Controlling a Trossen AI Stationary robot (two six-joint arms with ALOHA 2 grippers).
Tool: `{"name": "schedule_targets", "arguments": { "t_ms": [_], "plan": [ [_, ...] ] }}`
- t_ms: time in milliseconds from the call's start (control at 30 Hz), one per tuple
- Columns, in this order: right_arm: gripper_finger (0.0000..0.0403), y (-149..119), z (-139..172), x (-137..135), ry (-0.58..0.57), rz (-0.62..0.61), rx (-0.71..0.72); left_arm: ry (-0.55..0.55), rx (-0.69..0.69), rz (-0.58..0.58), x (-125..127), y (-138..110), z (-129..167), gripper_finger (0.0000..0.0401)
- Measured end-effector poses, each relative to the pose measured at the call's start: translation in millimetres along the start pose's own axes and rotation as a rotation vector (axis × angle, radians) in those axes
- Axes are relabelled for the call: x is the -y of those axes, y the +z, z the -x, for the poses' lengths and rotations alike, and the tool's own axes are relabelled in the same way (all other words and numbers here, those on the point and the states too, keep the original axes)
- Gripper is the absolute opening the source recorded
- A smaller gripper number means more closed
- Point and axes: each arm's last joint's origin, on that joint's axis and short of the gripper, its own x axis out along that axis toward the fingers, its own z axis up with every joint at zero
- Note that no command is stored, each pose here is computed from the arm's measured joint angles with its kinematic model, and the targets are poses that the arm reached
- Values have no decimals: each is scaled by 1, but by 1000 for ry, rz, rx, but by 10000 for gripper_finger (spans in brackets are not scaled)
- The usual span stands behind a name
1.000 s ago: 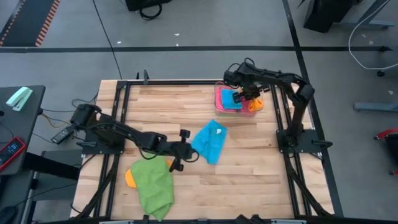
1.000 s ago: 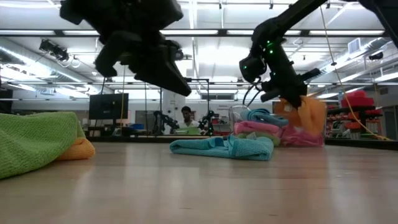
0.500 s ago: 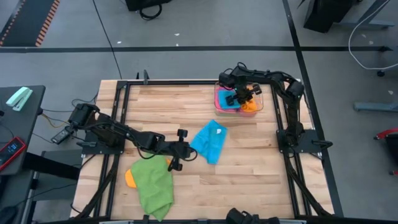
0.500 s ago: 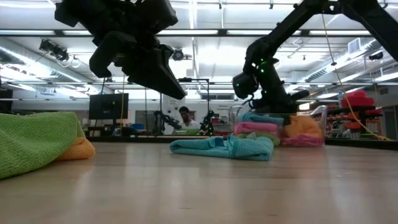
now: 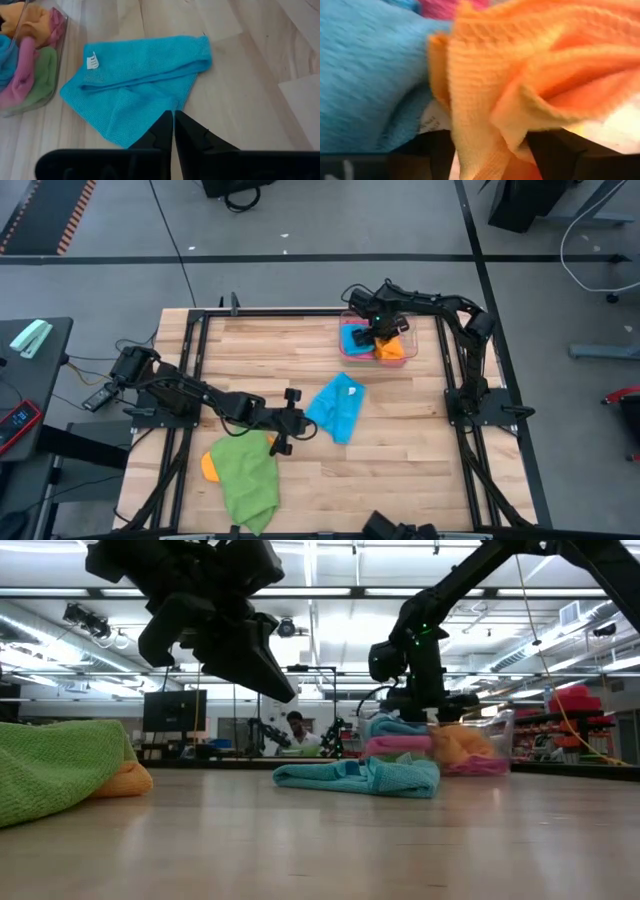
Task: Fold microfiber towels
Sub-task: Stack the right yellow towel on top of the pink towel
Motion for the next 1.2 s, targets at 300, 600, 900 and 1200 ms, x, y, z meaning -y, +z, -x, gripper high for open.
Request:
{"name": "schedule_targets", "arguments": {
  "t_ms": [300, 600, 900, 1200],
  "plan": [
    [257, -12, 39, 15, 15, -18, 75, -2, -10, -3, 0, -1, 0, 10],
    [257, -28, 78, 36, -2, -11, 190, -1, -9, 12, 0, -1, 0, 26],
    [252, -25, 54, 36, -104, 273, 238, -1, -8, 9, 0, -1, 0, 11],
    [208, -30, 38, 36, -180, 872, 180, -1, -8, 8, 0, -1, 0, 33]
  ]
}}
